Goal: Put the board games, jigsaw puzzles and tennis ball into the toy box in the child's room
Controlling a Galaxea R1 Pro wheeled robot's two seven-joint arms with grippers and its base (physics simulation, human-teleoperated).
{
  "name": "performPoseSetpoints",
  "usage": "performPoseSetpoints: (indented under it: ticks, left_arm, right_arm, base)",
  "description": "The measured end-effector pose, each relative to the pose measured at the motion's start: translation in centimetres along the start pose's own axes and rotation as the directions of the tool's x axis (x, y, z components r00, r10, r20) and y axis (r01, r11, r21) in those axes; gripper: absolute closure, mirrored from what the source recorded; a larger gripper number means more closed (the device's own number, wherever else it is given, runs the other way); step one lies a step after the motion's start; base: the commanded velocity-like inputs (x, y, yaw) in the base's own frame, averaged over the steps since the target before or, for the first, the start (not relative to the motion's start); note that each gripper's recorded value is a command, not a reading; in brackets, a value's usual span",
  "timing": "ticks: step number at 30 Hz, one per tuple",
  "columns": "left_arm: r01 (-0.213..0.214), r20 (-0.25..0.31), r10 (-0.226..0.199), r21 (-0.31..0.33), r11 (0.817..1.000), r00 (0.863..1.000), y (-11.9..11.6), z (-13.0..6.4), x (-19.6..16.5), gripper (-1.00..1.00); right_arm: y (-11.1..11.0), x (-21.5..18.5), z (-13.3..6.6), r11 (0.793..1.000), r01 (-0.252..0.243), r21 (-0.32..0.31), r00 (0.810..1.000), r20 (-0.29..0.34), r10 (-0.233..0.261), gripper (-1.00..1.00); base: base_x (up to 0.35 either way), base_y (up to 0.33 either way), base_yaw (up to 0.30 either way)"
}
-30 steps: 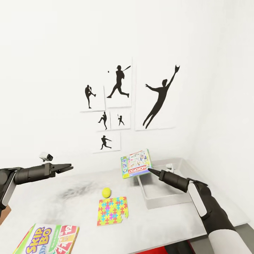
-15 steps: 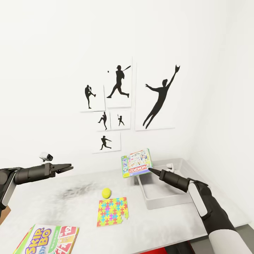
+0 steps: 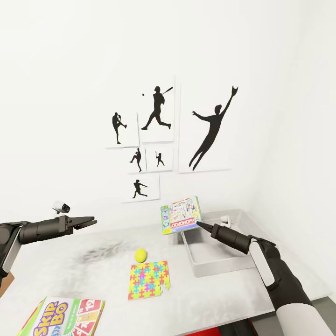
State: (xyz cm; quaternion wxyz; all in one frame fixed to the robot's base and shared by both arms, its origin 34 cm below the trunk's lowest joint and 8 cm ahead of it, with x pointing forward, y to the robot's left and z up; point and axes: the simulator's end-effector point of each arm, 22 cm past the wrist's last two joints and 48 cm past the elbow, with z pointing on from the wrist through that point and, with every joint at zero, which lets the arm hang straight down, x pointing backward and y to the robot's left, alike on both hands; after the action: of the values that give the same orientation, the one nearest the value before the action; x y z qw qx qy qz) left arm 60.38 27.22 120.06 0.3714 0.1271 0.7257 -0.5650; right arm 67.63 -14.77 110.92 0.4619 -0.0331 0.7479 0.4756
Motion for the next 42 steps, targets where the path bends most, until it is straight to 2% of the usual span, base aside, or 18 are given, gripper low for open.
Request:
performPoseSetpoints:
  ticks: [7, 12, 15, 18, 20, 24, 28, 31, 42]
  left_arm:
    - [0.000, -0.001, 0.000, -0.002, 1.000, 1.000, 0.1, 0.0, 0.0, -1.00]
    - [-0.001, 0.000, 0.001, -0.002, 1.000, 1.000, 0.0, 0.0, 0.0, -1.00]
    - [-0.001, 0.000, 0.001, -0.001, 1.000, 1.000, 0.0, 0.0, 0.0, -1.00]
    - [0.000, 0.000, 0.000, 0.000, 1.000, 1.000, 0.0, 0.0, 0.0, -1.00]
    - [0.000, -0.001, 0.000, 0.000, 1.000, 1.000, 0.0, 0.0, 0.0, -1.00]
    - [0.001, -0.006, -0.001, 0.003, 1.000, 1.000, 0.0, 0.3, 0.2, -1.00]
    - [0.003, -0.016, -0.003, 0.004, 1.000, 1.000, 0.0, 0.5, 0.5, -1.00]
    - [0.002, -0.017, -0.002, 0.006, 1.000, 1.000, -0.1, 0.5, 0.5, -1.00]
    - [0.000, -0.017, 0.000, 0.006, 1.000, 1.000, -0.1, 0.6, 0.4, -1.00]
  right_arm:
    - [-0.1, -0.2, -0.2, 1.000, -0.006, -0.001, 1.000, 0.009, 0.006, 1.00]
    - [-0.9, -1.3, -1.1, 1.000, -0.025, 0.009, 0.999, 0.045, 0.024, 1.00]
    - [-1.7, -2.5, -2.1, 0.999, -0.046, 0.015, 0.995, 0.088, 0.045, 1.00]
    - [-3.3, -4.1, -4.0, 0.996, -0.084, 0.031, 0.985, 0.155, 0.078, 1.00]
    - [-4.2, -4.5, -4.9, 0.992, -0.125, 0.037, 0.977, 0.176, 0.116, 1.00]
    - [-5.7, -4.3, -6.4, 0.971, -0.233, 0.059, 0.962, 0.161, 0.221, 1.00]
    - [-8.6, -5.0, -8.8, 0.949, -0.274, 0.156, 0.954, 0.171, 0.247, 1.00]
    - [-9.3, -4.8, -9.4, 0.942, -0.285, 0.179, 0.952, 0.168, 0.256, 1.00]
    - [-9.6, -4.6, -9.8, 0.938, -0.293, 0.186, 0.950, 0.168, 0.263, 1.00]
  base:
    - [0.000, 0.000, 0.000]
    - [0.000, 0.000, 0.000]
    - [0.000, 0.000, 0.000]
    - [0.000, 0.000, 0.000]
    - [0.000, 0.000, 0.000]
    - [0.000, 0.000, 0.000]
    - [0.000, 0.000, 0.000]
    - [0.000, 0.000, -0.029]
    - [0.000, 0.000, -0.128]
